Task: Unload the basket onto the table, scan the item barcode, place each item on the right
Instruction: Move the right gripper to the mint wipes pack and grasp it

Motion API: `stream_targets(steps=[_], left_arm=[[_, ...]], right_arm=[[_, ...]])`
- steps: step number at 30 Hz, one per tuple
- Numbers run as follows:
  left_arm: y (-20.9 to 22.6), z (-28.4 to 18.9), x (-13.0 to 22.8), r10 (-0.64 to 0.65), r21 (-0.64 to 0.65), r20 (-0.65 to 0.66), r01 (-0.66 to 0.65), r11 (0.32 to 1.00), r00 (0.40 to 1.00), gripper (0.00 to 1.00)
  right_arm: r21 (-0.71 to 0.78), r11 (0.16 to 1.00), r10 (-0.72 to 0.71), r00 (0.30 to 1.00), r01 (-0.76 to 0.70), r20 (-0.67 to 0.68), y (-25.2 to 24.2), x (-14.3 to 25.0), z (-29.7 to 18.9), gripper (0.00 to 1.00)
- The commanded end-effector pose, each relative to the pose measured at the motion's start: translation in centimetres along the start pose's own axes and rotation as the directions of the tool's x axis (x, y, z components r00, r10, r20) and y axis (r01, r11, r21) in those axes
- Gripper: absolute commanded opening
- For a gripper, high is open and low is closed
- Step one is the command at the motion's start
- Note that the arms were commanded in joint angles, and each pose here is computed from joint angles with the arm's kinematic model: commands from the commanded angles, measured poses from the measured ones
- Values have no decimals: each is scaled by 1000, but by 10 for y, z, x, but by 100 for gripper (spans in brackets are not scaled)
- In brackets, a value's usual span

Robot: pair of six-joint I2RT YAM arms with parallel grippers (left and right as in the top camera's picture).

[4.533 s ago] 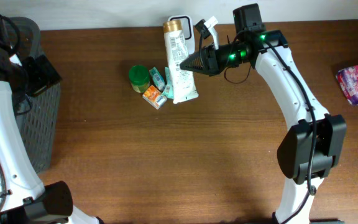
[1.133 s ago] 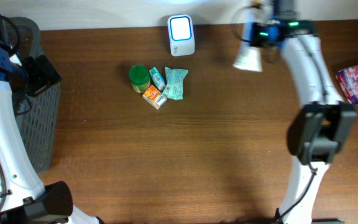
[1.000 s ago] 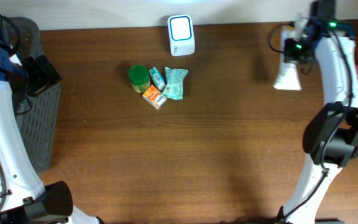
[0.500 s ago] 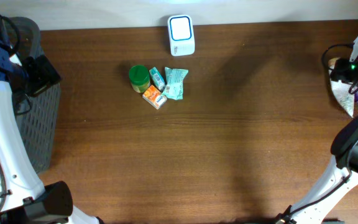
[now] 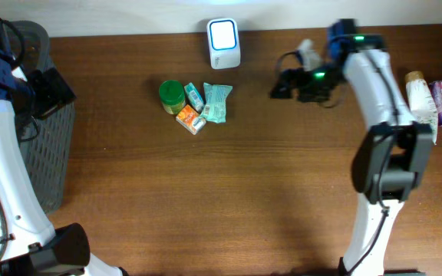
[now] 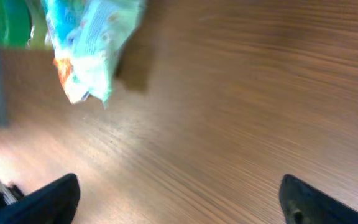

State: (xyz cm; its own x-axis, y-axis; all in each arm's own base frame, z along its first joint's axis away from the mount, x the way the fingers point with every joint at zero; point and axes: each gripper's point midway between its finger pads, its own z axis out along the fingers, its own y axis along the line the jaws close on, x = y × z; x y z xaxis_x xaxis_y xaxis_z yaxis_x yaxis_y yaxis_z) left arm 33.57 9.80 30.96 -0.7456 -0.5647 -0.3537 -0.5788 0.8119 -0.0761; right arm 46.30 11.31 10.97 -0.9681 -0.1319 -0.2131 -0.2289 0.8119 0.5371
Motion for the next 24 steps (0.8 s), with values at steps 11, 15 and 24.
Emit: stream_targets(steps=[11, 15, 24], left_arm=[[4, -8, 1, -18, -2, 21, 19, 1000, 1000, 99], [4, -8, 1, -18, -2, 21, 19, 1000, 1000, 99], [4, -8, 1, -18, -2, 21, 19, 1000, 1000, 99]], right_arm=[[117, 992, -47, 999, 46, 1, 98, -4, 70, 99], [72, 996, 39, 986, -52, 164, 105, -44, 73, 99], [19, 937, 337, 915, -350, 221, 67, -66, 137, 63]])
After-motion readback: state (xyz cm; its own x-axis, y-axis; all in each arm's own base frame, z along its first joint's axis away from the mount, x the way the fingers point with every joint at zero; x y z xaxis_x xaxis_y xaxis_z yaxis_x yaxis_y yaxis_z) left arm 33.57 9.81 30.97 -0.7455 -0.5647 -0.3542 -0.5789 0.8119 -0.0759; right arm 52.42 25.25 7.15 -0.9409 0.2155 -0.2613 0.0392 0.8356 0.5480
